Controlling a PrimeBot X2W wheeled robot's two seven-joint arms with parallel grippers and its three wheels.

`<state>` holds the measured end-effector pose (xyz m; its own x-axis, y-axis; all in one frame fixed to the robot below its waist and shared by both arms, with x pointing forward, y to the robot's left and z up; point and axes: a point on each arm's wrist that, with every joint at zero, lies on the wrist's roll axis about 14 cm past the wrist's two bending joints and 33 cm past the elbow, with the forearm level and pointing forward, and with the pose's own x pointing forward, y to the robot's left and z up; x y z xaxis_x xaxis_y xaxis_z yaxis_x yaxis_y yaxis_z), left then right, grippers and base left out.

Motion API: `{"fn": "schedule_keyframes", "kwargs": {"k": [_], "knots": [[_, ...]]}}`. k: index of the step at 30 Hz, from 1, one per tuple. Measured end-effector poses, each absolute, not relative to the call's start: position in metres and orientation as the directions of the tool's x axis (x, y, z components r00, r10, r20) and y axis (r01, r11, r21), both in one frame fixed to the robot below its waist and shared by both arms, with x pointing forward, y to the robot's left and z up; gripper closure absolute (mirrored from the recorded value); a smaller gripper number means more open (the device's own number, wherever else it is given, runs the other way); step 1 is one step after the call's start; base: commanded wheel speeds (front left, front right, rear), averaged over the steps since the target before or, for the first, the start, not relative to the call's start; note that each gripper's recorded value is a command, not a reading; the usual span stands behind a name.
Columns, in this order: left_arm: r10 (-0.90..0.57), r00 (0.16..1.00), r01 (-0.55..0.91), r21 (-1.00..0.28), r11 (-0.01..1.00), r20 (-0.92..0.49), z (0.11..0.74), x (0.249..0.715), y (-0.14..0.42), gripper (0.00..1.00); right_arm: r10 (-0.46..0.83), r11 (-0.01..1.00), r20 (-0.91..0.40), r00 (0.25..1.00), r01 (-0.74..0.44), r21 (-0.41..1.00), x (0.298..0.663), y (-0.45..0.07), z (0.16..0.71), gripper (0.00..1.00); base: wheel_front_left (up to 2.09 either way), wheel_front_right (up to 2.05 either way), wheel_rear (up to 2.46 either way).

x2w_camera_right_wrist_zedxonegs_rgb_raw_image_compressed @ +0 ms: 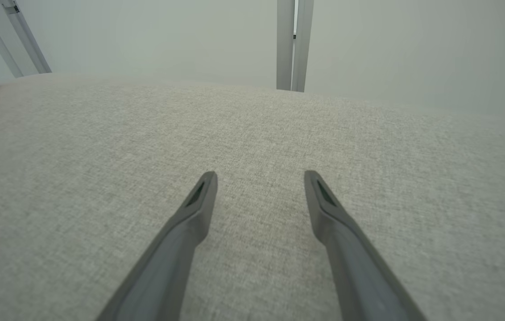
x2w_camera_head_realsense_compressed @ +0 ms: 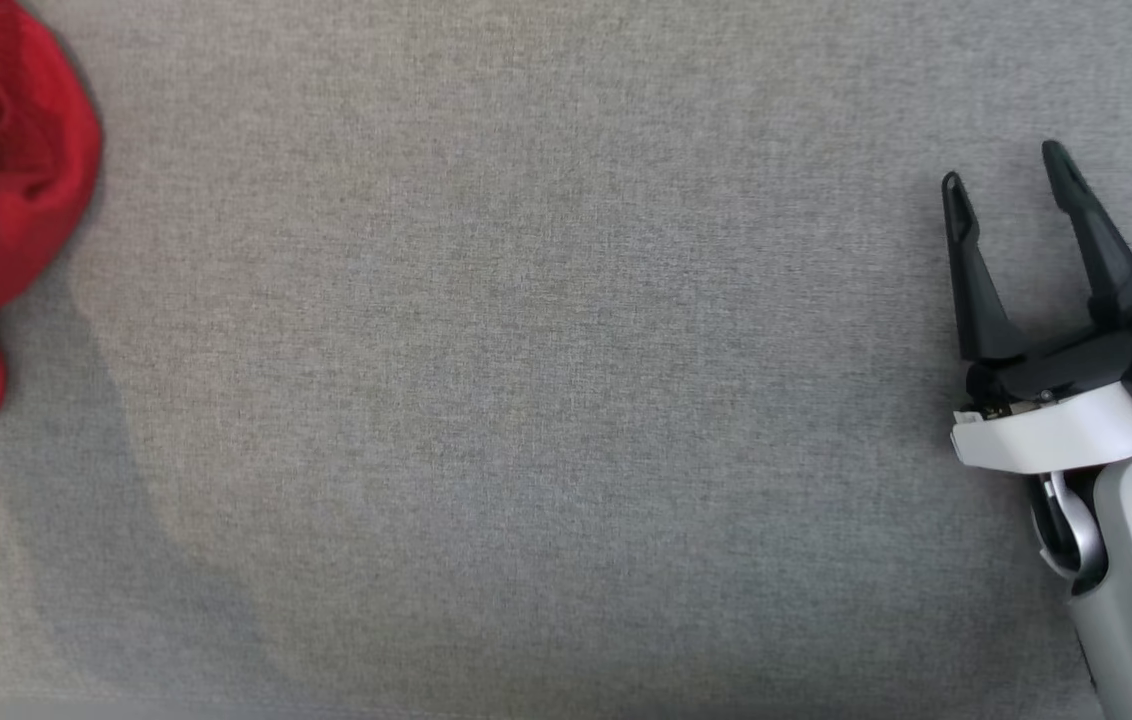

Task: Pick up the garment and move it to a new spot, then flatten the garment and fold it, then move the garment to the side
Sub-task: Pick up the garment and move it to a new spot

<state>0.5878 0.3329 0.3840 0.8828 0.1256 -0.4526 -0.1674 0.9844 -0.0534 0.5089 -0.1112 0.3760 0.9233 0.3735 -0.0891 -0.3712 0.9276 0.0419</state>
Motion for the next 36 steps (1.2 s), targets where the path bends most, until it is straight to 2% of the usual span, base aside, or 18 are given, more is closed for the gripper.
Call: {"fn": "schedule_keyframes", "kwargs": {"k": [8, 15, 20, 26, 32, 36], "knots": [[-0.078, 0.976, 0.087, 0.037, 0.996, -0.204, 0.474, 0.594, 0.284, 1.0, 0.34, 0.939, -0.092, 0.936, -0.332, 0.091, 0.483, -0.109, 0.399, 0.0, 0.0, 0.0, 0.0], [-0.311, 0.95, 0.309, 0.116, 0.944, 0.003, 0.574, 0.578, 0.216, 1.0, 0.286, 0.953, -0.034, 0.958, -0.281, 0.112, 0.458, -0.119, 0.44, 0.0, 0.0, 0.0, 0.0], [-0.47, 0.874, 0.452, 0.153, 0.879, 0.123, 0.642, 0.556, 0.157, 1.0, 0.24, 0.963, 0.019, 0.97, -0.241, 0.124, 0.437, -0.129, 0.469, 0.0, 0.0, 0.0, 0.0], [-0.636, 0.744, 0.609, 0.182, 0.772, 0.205, 0.69, 0.531, 0.08, 1.0, 0.16, 0.978, 0.058, 0.985, -0.166, 0.125, 0.41, -0.153, 0.491, 0.0, 0.0, 0.0, 0.0], [-0.787, 0.57, 0.77, 0.182, 0.612, 0.235, 0.7, 0.498, -0.009, 1.0, 0.043, 0.992, 0.11, 0.993, -0.055, 0.11, 0.386, -0.192, 0.514, 0.0, 0.0, 0.0, 0.0], [-0.871, 0.466, 0.857, 0.163, 0.488, 0.154, 0.664, 0.468, -0.057, 1.0, -0.016, 0.995, 0.132, 0.991, 0.003, 0.1, 0.37, -0.212, 0.523, 0.0, 0.0, 0.0, 0.0]]}}
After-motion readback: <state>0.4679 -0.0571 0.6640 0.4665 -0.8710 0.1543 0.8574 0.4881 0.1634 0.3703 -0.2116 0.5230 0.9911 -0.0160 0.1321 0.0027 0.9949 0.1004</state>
